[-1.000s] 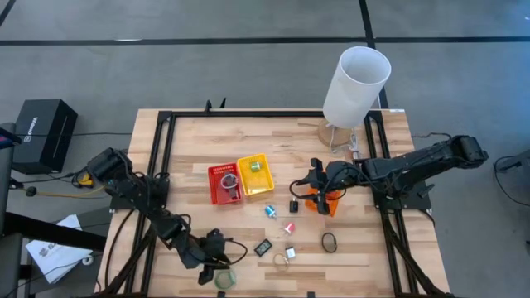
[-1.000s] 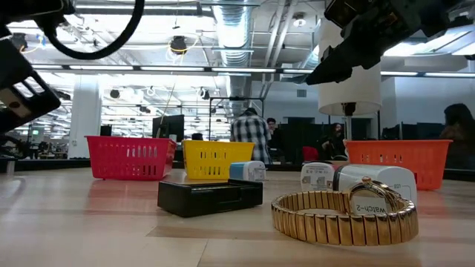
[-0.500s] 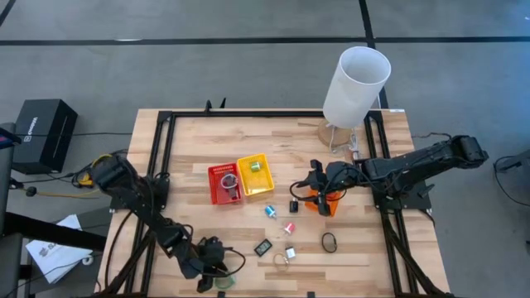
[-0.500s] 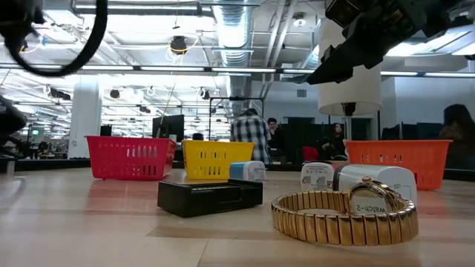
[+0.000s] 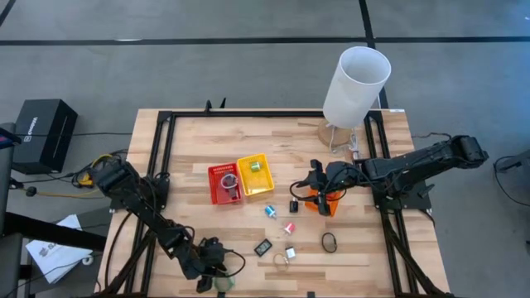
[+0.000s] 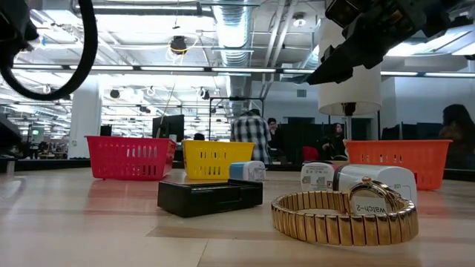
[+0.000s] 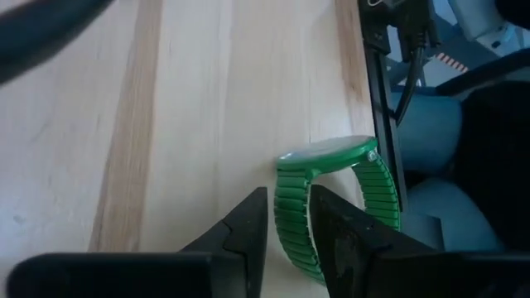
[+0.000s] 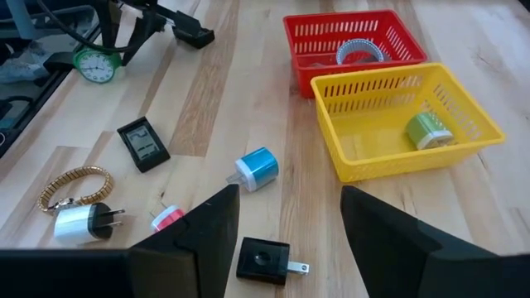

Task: Pick & Place Office items
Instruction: Put the green wrist watch into the red bin

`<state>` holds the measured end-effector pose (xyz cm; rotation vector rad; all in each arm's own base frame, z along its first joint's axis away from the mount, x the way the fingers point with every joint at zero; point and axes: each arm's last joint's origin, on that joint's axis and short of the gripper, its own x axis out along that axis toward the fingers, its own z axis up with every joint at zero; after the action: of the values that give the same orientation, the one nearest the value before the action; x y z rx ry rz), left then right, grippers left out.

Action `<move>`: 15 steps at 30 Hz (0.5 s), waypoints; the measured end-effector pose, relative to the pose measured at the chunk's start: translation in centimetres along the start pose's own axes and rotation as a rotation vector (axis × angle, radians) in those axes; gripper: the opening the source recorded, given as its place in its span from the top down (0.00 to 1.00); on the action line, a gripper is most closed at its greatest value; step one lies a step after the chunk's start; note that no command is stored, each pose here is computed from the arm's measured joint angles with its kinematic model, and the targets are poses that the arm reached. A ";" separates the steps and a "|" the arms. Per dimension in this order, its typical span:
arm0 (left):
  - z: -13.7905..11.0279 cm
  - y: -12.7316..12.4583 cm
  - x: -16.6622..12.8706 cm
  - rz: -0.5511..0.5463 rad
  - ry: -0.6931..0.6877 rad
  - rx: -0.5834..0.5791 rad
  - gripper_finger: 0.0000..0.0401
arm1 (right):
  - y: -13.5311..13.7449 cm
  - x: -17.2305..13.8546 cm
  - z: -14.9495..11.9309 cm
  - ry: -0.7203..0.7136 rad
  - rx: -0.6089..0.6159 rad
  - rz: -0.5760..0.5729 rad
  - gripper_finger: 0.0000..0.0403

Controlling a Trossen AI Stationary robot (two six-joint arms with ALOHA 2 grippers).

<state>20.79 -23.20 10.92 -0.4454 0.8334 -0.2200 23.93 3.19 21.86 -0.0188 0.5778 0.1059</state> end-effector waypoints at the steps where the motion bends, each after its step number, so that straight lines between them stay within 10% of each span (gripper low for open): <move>1: 0.0 0.0 0.0 0.002 0.002 0.017 0.82 | 0.0 0.0 0.0 0.000 0.000 0.000 0.50; 15: 4.5 1.9 -2.4 0.184 -0.145 0.203 0.99 | 0.0 0.0 0.0 0.000 0.000 0.000 0.50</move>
<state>22.63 -19.29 14.28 -0.1902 0.6972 -0.0987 23.93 3.19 21.87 -0.0188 0.5774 0.1059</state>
